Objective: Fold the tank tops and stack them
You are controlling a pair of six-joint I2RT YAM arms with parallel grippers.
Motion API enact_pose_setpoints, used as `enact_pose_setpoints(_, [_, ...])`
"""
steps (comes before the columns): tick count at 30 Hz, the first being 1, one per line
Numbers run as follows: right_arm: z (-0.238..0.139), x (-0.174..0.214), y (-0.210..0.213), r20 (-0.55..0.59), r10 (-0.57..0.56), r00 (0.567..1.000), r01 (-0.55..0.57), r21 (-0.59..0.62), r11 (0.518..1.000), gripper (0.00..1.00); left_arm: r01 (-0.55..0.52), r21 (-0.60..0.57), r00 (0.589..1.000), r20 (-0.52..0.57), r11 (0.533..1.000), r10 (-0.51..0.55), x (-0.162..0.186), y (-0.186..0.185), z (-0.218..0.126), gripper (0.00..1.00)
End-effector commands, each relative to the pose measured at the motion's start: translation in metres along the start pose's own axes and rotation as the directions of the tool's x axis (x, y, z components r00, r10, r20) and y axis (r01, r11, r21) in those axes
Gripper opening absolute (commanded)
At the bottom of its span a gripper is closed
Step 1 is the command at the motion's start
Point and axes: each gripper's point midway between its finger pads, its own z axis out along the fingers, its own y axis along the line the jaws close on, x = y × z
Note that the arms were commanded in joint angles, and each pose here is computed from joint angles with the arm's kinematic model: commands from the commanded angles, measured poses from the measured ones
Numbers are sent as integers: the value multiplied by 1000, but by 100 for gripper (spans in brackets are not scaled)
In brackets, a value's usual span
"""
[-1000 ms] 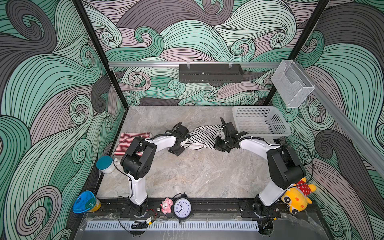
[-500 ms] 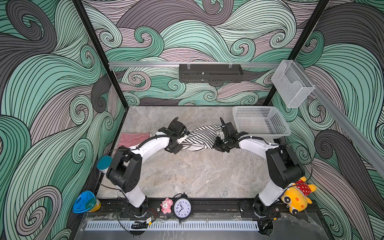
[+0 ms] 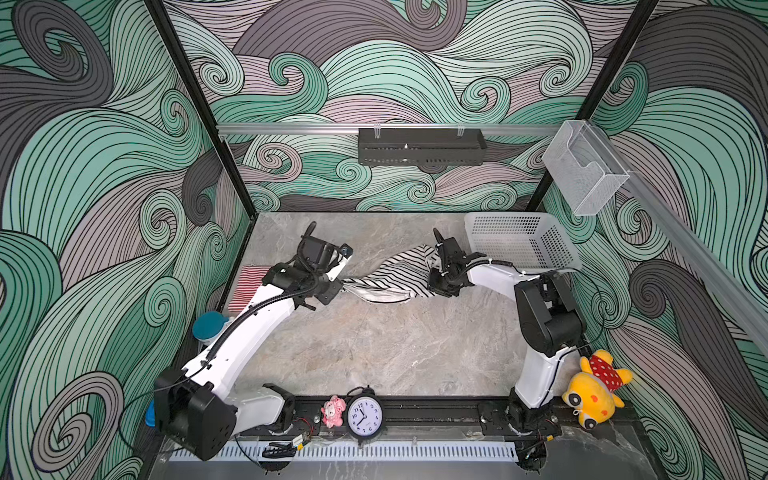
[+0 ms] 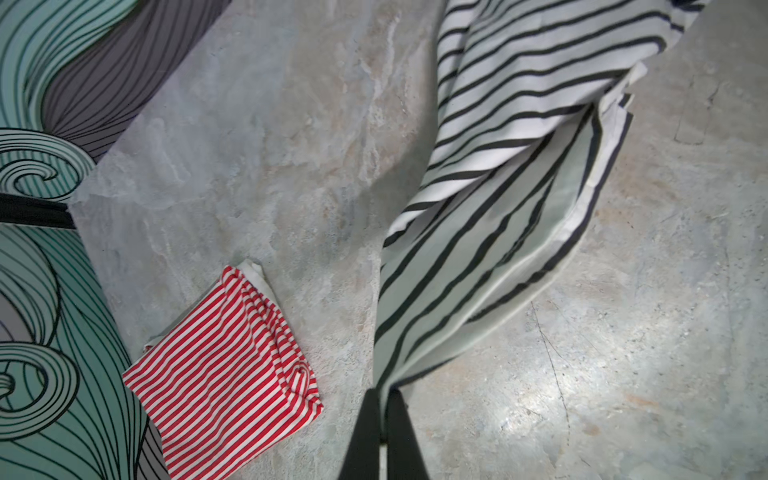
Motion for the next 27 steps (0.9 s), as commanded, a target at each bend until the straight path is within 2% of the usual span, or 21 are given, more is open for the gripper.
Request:
enact_pose_setpoints(1, [-6,-16,-10,27,-32,999,30,61,998,34,60,28,998,19,998,-60,3,6,-7,0])
enact_pose_setpoints(6, [-36,-7,32,78,-69,995,78,-108,991,39,70,33,998,-10,997,-69,12,7,-3,0])
enact_pose_setpoints(8, [-45,12,55,52,-96,994,104,-177,979,43,71,34,997,-22,997,-70,17,5,3,0])
enact_pose_setpoints(12, [-37,56,92,-32,-140,990,124,-300,946,43,71,44,996,-58,996,-69,26,1,14,0])
enact_pose_setpoints(17, [-10,84,114,-91,-182,979,146,-312,939,38,87,42,994,-76,995,-84,30,1,18,0])
enact_pose_setpoints(27, [41,82,107,-140,-167,976,129,-245,961,38,103,33,991,-83,994,-100,36,8,15,0])
